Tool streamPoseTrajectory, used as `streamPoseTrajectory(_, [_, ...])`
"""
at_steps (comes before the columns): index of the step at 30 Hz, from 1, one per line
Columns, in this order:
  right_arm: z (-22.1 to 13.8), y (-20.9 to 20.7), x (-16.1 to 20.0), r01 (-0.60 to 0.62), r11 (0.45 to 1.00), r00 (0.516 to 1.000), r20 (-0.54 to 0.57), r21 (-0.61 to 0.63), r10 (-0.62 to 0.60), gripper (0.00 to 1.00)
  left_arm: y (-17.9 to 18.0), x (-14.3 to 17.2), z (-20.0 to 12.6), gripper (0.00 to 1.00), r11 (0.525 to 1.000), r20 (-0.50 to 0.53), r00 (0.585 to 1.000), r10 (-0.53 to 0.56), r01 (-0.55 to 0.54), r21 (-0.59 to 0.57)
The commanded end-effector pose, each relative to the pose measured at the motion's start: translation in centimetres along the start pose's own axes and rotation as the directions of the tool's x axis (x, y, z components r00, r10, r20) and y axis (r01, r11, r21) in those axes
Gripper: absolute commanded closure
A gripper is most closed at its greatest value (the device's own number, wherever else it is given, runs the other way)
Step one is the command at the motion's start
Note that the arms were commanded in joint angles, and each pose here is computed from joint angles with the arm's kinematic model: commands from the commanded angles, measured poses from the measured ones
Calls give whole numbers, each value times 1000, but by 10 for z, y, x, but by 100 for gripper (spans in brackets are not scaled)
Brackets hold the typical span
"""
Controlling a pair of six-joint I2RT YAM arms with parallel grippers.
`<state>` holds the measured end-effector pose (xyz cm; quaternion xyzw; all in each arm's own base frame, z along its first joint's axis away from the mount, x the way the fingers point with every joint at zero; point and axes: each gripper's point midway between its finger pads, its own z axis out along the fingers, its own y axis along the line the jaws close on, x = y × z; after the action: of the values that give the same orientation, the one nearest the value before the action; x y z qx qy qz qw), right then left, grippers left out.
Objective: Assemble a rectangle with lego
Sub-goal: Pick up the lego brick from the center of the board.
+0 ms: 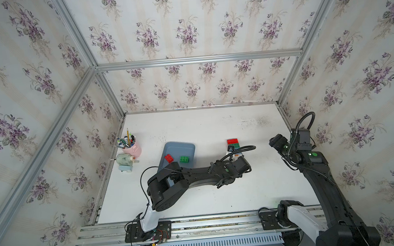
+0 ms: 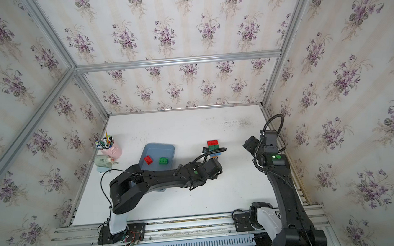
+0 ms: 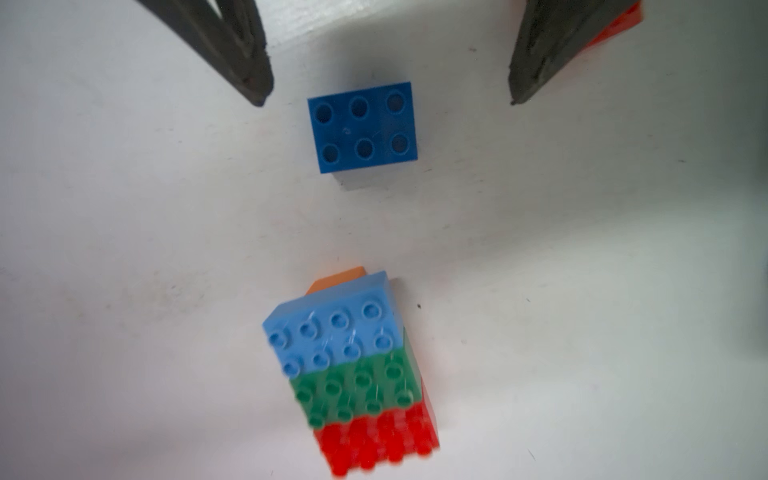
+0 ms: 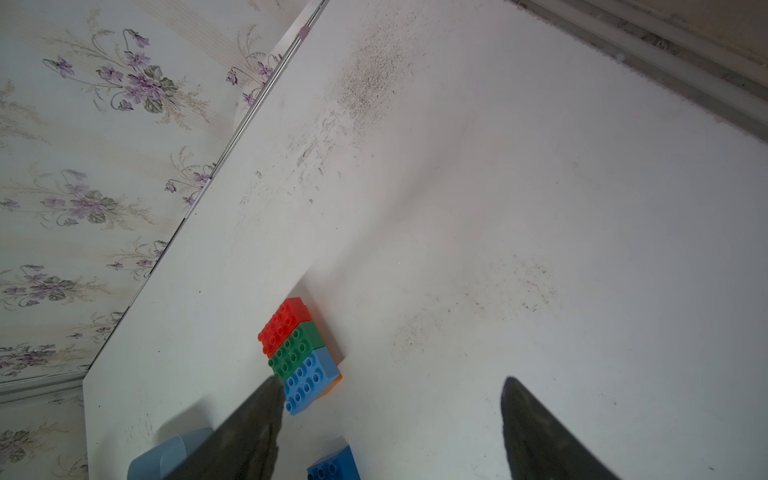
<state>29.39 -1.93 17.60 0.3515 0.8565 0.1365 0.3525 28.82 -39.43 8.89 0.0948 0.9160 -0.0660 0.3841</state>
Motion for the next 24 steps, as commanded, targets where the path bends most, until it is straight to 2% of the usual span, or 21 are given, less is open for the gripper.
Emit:
streamPoseTrajectory(1, [0, 3, 3, 38, 999, 999, -25, -8, -39, 18, 28, -55, -40, 0, 990, 160, 983, 90, -71, -121])
streamPoseTrajectory(3, [0, 5, 5, 60, 998, 997, -37, -23, -61, 18, 40, -83, -68, 0, 979, 220, 963, 158, -124, -160])
streamPoseTrajectory(5, [3, 11, 12, 91, 994, 993, -72, -62, -95, 21, 60, -104, -93, 0, 963, 236, 948, 212, -162, -216])
streamPoseTrajectory(7, [6, 17, 21, 123, 989, 986, -106, -79, -131, 25, 86, -112, -106, 0, 958, 196, 959, 207, -158, -239])
streamPoseTrajectory(9, [10, 26, 34, 176, 981, 973, -135, -80, -186, 25, 111, -112, -109, 0, 972, 111, 980, 166, -143, -186])
streamPoseTrajectory(11, [14, 41, 52, 255, 964, 951, -157, -82, -265, 25, 137, -103, -110, 0, 994, 26, 997, 68, -66, -84])
streamPoseTrajectory(13, [19, 55, 72, 332, 939, 920, -188, -84, -342, 25, 170, -95, -115, 0, 997, -24, 997, -72, 72, -11])
streamPoseTrajectory(17, [31, 72, 116, 478, 875, 831, -286, -73, -477, 20, 226, -76, -128, 0, 948, -138, 944, -299, 311, 71])
streamPoseTrajectory(20, [37, 78, 147, 531, 842, 781, -332, -93, -529, 18, 256, -63, -137, 0, 922, -212, 906, -367, 384, 43])
streamPoseTrajectory(24, [43, 81, 181, 538, 834, 736, -413, -125, -536, 19, 264, -46, -137, 0, 899, -327, 862, -387, 432, 74])
